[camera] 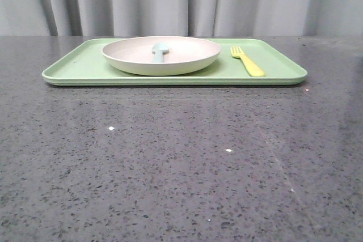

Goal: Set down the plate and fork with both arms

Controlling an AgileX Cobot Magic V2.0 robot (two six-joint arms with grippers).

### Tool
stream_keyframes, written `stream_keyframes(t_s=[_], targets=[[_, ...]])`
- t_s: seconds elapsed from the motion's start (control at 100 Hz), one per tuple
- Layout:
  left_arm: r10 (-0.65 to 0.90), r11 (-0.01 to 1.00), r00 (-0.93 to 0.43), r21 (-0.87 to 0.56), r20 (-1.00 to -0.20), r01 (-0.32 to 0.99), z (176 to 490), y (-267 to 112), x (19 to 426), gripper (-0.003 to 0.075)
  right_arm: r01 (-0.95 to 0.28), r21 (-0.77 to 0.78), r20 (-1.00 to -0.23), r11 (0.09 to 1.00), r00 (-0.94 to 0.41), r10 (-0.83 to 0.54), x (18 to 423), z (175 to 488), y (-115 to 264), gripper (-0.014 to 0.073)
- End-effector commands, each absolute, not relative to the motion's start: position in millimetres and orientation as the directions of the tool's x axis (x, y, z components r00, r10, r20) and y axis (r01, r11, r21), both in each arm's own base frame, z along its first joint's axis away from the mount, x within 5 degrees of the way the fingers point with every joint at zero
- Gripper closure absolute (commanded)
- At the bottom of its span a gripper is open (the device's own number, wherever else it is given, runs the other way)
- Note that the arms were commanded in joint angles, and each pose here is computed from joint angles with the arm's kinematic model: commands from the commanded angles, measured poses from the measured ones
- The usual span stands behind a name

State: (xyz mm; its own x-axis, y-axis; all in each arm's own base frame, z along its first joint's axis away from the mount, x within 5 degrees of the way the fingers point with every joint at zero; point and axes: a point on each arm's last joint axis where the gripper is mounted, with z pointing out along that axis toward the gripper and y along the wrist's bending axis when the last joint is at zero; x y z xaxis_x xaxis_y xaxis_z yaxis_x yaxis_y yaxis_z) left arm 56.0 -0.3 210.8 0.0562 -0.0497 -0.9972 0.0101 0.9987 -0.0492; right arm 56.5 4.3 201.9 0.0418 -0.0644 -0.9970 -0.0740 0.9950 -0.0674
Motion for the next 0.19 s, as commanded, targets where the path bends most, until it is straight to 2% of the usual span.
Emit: stream_keyframes(t_s=[0.0,0.18], targets=[[-0.061,0.998,0.153,-0.057,-0.986,0.030,215.2,-1.2,53.4,0.0741,-0.065,-0.071,-0.988,0.995,0.142,-0.061,53.7,211.2,4.1,0.0715],[-0.061,0.998,0.153,-0.057,-0.986,0.030,215.2,-1.2,53.4,0.0741,-0.065,-0.071,-0.988,0.995,0.142,-0.061,53.7,211.2,4.1,0.0715]])
